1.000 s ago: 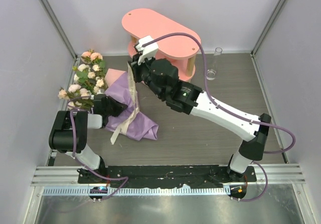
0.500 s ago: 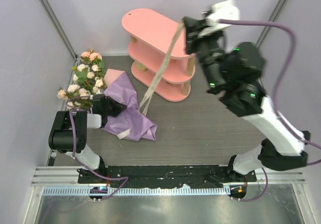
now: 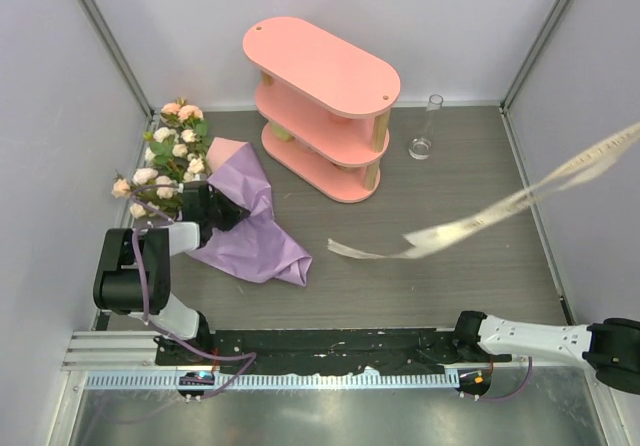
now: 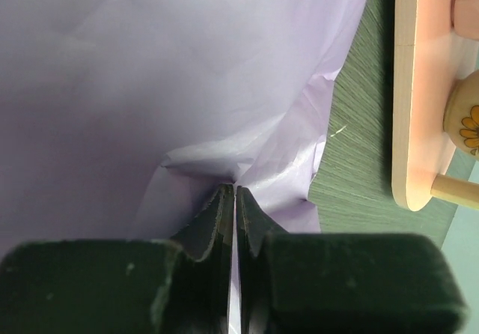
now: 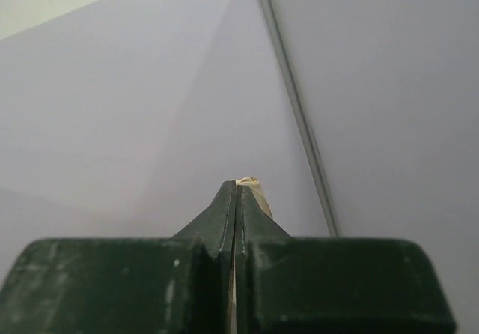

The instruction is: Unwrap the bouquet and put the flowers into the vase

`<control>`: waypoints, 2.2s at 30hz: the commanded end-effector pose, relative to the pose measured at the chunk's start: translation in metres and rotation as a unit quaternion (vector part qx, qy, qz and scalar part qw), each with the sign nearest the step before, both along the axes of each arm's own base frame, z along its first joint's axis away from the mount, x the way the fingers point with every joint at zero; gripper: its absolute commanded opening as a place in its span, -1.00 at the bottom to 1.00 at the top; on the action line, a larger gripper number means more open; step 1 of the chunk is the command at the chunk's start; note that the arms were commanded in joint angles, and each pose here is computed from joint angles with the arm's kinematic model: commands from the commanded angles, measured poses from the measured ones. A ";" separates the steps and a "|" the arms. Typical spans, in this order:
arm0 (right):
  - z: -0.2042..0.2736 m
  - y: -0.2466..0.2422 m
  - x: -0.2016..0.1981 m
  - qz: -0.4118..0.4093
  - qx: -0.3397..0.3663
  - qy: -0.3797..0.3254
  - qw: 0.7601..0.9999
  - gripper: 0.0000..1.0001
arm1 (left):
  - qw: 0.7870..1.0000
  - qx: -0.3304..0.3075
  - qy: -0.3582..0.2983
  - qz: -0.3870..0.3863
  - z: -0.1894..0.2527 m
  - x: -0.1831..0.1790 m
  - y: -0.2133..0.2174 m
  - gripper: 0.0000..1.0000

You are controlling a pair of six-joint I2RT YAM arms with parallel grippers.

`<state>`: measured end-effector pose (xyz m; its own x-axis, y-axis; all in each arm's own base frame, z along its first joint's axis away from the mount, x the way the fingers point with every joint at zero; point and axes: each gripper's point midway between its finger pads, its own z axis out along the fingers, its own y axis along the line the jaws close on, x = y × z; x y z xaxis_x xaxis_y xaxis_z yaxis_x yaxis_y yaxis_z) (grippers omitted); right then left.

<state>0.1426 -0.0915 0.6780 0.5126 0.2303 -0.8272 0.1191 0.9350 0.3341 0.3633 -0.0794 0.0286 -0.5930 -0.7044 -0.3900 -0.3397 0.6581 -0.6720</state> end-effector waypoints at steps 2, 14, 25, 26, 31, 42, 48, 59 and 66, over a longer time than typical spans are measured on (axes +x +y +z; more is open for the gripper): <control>-0.019 -0.017 -0.003 -0.034 -0.029 0.055 0.998 -0.98 | 1.000 0.027 -0.009 0.005 0.018 0.004 0.010 -0.78; -0.223 0.227 0.105 0.106 -0.130 0.188 0.968 -0.99 | 0.998 0.013 -0.058 -0.001 0.080 0.003 0.005 -0.19; -0.409 0.086 0.146 -0.110 0.059 0.302 0.945 -0.98 | 0.991 -0.034 -0.122 -0.037 0.152 -0.015 -0.013 0.05; -0.410 0.070 0.140 -0.133 0.069 0.300 0.942 -0.98 | 0.990 -0.042 -0.125 -0.043 0.156 -0.018 -0.017 0.08; -0.438 -0.024 0.101 -0.297 0.124 0.331 0.887 -0.99 | 0.987 -0.050 -0.140 -0.057 0.181 -0.031 -0.021 0.14; -0.501 -0.011 0.113 -0.211 0.177 0.418 0.866 0.38 | 0.979 0.063 -0.189 -0.031 0.257 -0.102 0.009 0.82; -0.456 0.062 0.124 -0.040 0.145 0.412 0.899 0.55 | 0.987 0.096 -0.117 0.050 0.194 -0.132 0.038 0.67; -0.517 0.207 0.073 0.221 0.079 0.496 0.836 0.54 | 0.984 -0.084 -0.151 -0.045 0.166 -0.107 -0.030 0.38; -0.542 0.287 0.016 0.430 0.015 0.497 0.754 0.43 | 0.971 -0.097 -0.194 -0.101 0.216 -0.097 -0.078 0.49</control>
<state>0.1813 0.1450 0.1185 -0.6925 0.2004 -0.6930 -0.1061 0.9219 0.3726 0.2438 -0.1269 0.1777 -0.6078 -0.6519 -0.4535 -0.0957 0.6270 -0.7731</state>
